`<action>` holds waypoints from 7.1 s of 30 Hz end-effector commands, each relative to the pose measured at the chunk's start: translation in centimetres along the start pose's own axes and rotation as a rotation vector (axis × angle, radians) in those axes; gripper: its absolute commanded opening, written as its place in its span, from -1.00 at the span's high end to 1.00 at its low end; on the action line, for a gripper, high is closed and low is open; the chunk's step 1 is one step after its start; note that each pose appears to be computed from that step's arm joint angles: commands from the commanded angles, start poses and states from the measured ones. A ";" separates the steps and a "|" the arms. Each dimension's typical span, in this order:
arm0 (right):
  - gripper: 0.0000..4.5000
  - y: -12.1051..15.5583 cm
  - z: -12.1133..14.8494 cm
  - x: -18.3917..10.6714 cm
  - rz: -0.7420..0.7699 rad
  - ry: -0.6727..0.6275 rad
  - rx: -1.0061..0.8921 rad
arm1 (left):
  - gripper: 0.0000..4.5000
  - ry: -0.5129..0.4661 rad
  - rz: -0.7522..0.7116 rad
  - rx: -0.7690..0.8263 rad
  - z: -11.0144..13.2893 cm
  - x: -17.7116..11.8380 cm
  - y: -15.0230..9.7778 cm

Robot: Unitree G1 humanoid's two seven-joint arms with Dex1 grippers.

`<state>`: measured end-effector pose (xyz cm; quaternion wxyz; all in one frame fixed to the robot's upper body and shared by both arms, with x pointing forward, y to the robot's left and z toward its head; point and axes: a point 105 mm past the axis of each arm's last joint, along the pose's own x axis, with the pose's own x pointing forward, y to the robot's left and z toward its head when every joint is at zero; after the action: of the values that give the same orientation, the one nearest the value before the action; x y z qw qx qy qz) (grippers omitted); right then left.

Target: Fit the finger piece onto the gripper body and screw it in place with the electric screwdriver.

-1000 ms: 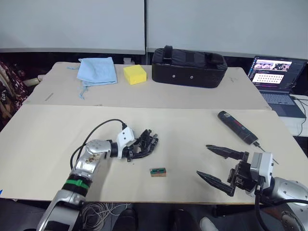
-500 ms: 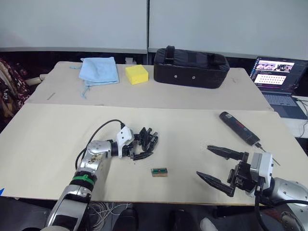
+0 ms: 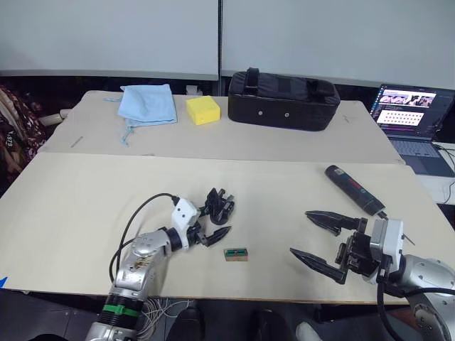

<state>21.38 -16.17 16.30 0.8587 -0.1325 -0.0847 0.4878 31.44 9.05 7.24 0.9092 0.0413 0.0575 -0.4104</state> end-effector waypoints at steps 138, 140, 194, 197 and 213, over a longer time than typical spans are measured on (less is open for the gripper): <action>-1.00 0.8 -0.1 0.4 0.073 0.011 0.051 | -0.02 0.055 -0.077 0.124 0.8 1.0 1.2; -1.00 0.9 -0.1 0.4 0.074 0.013 0.053 | -0.02 0.030 -0.140 0.185 1.6 0.9 1.8; -1.00 1.4 0.2 -0.3 0.063 0.021 0.061 | -0.97 0.035 0.056 0.023 0.1 1.5 -1.3; -1.00 1.2 0.3 -0.3 0.059 0.022 0.055 | -0.97 0.057 0.073 0.025 -0.3 1.6 -1.1; -1.00 1.1 0.2 -1.1 0.093 0.055 0.059 | -0.04 -0.008 -0.282 0.198 2.9 1.0 1.5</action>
<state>20.06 -16.36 15.12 0.8446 -0.1177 -0.0226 0.5218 33.13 9.64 7.62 0.8575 0.1064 0.0757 -0.4976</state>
